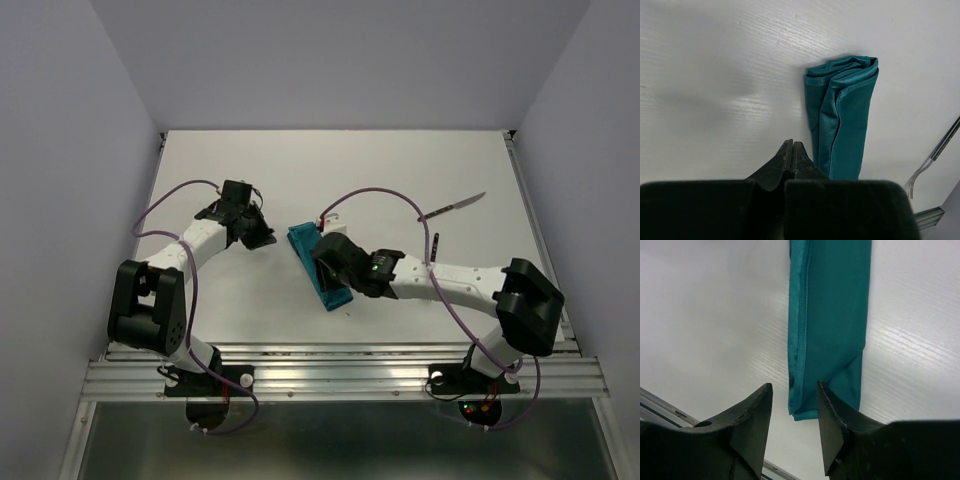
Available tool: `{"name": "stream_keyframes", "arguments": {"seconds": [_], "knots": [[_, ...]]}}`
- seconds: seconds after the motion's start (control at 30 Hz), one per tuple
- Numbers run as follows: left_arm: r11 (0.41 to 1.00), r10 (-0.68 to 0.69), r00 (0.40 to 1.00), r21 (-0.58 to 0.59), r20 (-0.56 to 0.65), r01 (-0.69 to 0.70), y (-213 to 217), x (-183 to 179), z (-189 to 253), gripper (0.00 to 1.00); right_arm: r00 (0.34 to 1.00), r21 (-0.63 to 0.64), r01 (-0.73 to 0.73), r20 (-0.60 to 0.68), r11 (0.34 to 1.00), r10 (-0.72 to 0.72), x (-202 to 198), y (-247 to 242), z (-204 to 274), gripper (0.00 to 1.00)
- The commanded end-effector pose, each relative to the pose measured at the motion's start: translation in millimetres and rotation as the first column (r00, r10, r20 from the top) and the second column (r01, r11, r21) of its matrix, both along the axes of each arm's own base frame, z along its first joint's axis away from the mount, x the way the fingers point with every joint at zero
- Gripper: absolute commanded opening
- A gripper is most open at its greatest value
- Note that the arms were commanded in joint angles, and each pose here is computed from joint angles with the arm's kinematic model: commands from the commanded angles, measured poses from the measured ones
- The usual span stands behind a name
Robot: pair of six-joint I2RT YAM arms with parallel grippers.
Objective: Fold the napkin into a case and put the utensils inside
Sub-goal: Smooth out the smaller rectangle-folded napkin at the center of the board.
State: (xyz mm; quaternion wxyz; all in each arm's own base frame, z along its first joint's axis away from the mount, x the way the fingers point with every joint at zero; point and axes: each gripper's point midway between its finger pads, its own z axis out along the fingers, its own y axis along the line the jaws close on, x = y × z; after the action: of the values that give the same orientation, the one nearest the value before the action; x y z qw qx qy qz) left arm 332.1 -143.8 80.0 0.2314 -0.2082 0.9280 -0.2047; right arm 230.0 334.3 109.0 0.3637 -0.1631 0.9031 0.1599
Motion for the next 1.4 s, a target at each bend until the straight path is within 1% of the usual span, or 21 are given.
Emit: {"name": "stream_keyframes", "arguments": {"seconds": [0.0,0.03,0.27,0.5,0.67,0.77,0.83,0.9,0.93,1.0,1.1,1.13,1.2,1.23,1.37], "knots": [[1.0,-0.028,0.999,0.0,0.025,0.028,-4,-1,6,0.0,0.997,-0.083,-0.074,0.005,0.994,0.075,-5,17,-1,0.47],[1.0,-0.028,0.999,0.0,0.027,0.028,-3,-1,7,0.0,0.996,-0.12,-0.089,0.006,0.989,0.09,-7,19,-8,0.47],[0.999,-0.032,0.999,-0.001,0.019,0.032,-4,1,3,0.0,0.992,-0.217,-0.126,-0.002,0.968,0.128,-13,22,-24,0.47],[0.999,-0.033,0.999,-0.007,0.017,0.033,-6,2,2,0.0,0.987,-0.268,-0.163,-0.049,0.949,0.156,-23,24,-45,0.45],[0.999,-0.037,0.999,-0.008,0.016,0.037,-6,2,1,0.0,0.987,-0.296,-0.158,-0.061,0.942,0.146,-24,18,-53,0.43],[0.999,-0.039,0.999,-0.009,0.013,0.039,-7,2,0,0.0,0.989,-0.313,-0.147,-0.062,0.938,0.134,-24,14,-57,0.37],[0.999,-0.04,0.999,-0.01,0.011,0.04,-7,1,-1,0.0,0.99,-0.316,-0.141,-0.06,0.938,0.129,-23,13,-56,0.28],[0.999,-0.041,0.999,-0.011,0.011,0.041,-7,1,-1,0.0,0.991,-0.308,-0.13,-0.047,0.942,0.121,-22,12,-51,0.22],[0.999,-0.041,0.999,-0.012,0.012,0.041,-7,1,-1,0.0,0.992,-0.311,-0.125,-0.042,0.942,0.117,-21,11,-50,0.17],[0.999,-0.042,0.999,-0.013,0.01,0.042,-7,1,-2,0.0,0.993,-0.312,-0.121,-0.037,0.942,0.115,-20,11,-50,0.15],[0.999,-0.045,0.999,-0.015,0.015,0.045,-8,2,-1,0.0,0.992,-0.321,-0.122,-0.043,0.939,0.115,-21,9,-53,0.16],[0.999,-0.044,0.999,-0.016,0.013,0.044,-8,1,-1,0.0,0.992,-0.325,-0.123,-0.045,0.938,0.115,-21,8,-54,0.21],[0.998,-0.052,0.999,-0.027,0.017,0.052,-11,1,0,0.0,0.992,-0.328,-0.123,-0.048,0.937,0.113,-22,7,-55,0.36],[0.998,-0.056,0.998,-0.03,0.018,0.056,-11,2,0,0.0,0.992,-0.327,-0.124,-0.049,0.937,0.114,-22,7,-55,0.37],[0.994,-0.092,0.996,-0.057,0.01,0.093,-22,2,-3,0.0,0.992,-0.325,-0.122,-0.054,0.938,0.111,-24,6,-57,0.37]]}}
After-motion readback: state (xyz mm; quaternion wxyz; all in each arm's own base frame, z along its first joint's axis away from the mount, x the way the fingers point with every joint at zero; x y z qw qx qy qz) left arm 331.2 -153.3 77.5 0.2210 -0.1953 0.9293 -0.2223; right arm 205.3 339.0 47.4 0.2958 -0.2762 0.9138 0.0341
